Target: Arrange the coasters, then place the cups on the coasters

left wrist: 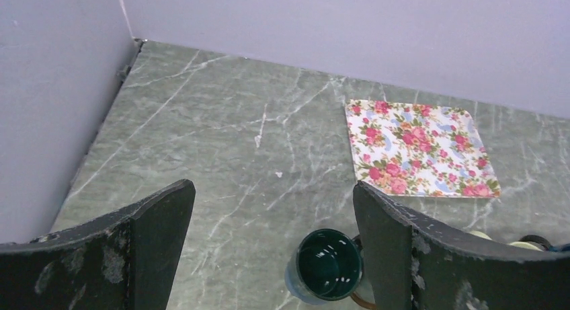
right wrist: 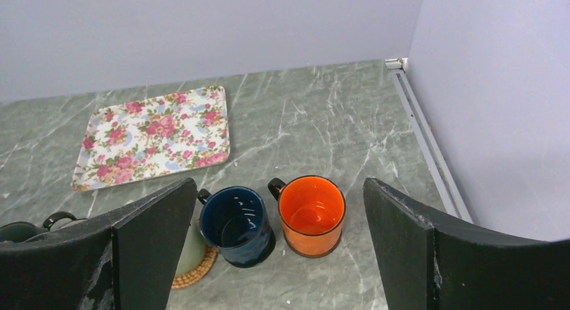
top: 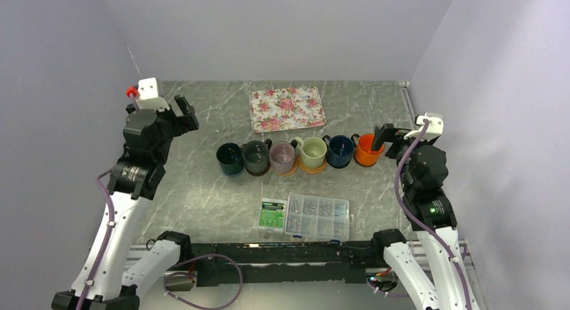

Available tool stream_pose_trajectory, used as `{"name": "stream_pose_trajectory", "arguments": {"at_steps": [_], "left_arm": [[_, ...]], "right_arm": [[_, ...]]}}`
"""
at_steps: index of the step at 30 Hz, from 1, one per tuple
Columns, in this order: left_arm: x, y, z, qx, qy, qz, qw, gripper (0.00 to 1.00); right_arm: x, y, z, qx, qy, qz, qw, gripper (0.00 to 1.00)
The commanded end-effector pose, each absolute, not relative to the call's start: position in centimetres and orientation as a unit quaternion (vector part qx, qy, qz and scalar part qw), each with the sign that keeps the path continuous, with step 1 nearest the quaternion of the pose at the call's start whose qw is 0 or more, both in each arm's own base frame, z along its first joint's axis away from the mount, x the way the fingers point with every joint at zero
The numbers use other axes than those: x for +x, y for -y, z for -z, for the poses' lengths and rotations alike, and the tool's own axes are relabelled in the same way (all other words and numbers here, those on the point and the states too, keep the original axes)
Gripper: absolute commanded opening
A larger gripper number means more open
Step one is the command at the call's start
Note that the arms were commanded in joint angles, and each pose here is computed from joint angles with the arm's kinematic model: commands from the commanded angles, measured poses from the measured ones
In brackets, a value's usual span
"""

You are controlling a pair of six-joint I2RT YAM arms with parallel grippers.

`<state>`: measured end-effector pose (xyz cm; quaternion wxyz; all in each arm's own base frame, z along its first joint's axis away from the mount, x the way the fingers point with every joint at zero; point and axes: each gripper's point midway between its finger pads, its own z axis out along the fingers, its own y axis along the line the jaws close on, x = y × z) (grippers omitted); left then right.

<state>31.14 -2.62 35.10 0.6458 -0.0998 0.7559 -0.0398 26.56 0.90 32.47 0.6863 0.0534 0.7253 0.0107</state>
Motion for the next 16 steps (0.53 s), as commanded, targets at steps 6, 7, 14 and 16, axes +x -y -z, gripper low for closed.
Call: {"name": "stream_pose_trajectory", "arguments": {"at_steps": [6, 7, 14, 16], "left_arm": [[30.6, 1.2, -32.6, -0.097, -0.749, 0.000, 0.655, 0.94], [30.7, 1.2, -32.4, -0.098, -0.751, -0.002, 0.653, 0.94], [31.2, 1.4, -32.1, -0.096, -0.755, 0.000, 0.648, 0.94], [31.2, 1.4, -32.1, -0.094, -0.755, -0.001, 0.649, 0.94]], "right_arm": [[26.3, -0.3, -33.4, 0.051, -0.695, 0.004, 0.717, 1.00], [26.3, -0.2, -33.4, 0.052, -0.695, 0.005, 0.717, 1.00], [26.7, -0.1, -32.9, 0.058, -0.701, 0.007, 0.710, 1.00], [26.7, -0.2, -33.0, 0.057, -0.701, 0.006, 0.711, 1.00]]}}
